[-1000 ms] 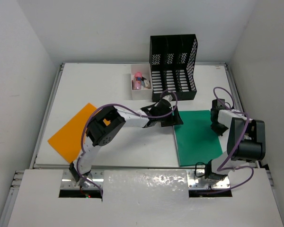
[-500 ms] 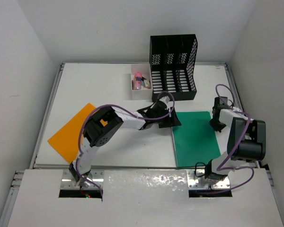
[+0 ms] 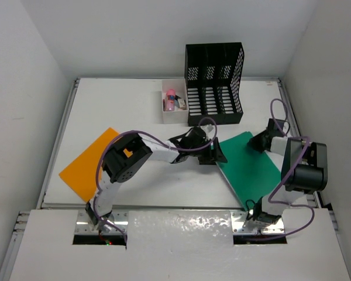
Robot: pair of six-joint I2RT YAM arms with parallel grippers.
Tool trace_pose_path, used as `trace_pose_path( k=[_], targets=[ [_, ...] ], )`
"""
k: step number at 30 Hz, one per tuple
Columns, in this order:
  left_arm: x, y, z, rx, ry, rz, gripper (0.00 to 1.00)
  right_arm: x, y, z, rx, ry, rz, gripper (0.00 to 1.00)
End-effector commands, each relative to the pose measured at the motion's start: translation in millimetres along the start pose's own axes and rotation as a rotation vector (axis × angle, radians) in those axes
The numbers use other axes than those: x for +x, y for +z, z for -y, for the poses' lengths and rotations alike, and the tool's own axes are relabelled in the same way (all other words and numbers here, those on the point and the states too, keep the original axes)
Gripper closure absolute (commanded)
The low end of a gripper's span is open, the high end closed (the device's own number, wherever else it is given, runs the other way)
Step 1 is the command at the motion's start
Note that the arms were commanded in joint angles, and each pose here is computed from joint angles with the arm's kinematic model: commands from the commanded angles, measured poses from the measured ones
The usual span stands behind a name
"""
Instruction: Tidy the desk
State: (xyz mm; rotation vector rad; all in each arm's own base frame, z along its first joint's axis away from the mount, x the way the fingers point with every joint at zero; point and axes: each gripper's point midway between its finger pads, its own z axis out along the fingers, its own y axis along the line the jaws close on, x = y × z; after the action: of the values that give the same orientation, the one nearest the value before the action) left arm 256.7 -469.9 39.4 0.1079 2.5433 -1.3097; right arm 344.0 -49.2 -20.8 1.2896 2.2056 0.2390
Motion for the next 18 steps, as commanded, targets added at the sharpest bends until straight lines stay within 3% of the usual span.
trace_pose_path(
  k=[1,11,18],
  targets=[
    [-24,-6,114,0.374,0.117,0.102,0.4,155,-47,73,0.196,0.061,-0.622,1.0],
    [-45,9,115,0.291,0.171,0.155,0.43,158,-50,73,0.19,0.091,-0.644,1.0],
    [-44,19,98,0.249,0.155,0.16,0.56,158,-50,73,0.191,0.1,-0.646,1.0]
  ],
)
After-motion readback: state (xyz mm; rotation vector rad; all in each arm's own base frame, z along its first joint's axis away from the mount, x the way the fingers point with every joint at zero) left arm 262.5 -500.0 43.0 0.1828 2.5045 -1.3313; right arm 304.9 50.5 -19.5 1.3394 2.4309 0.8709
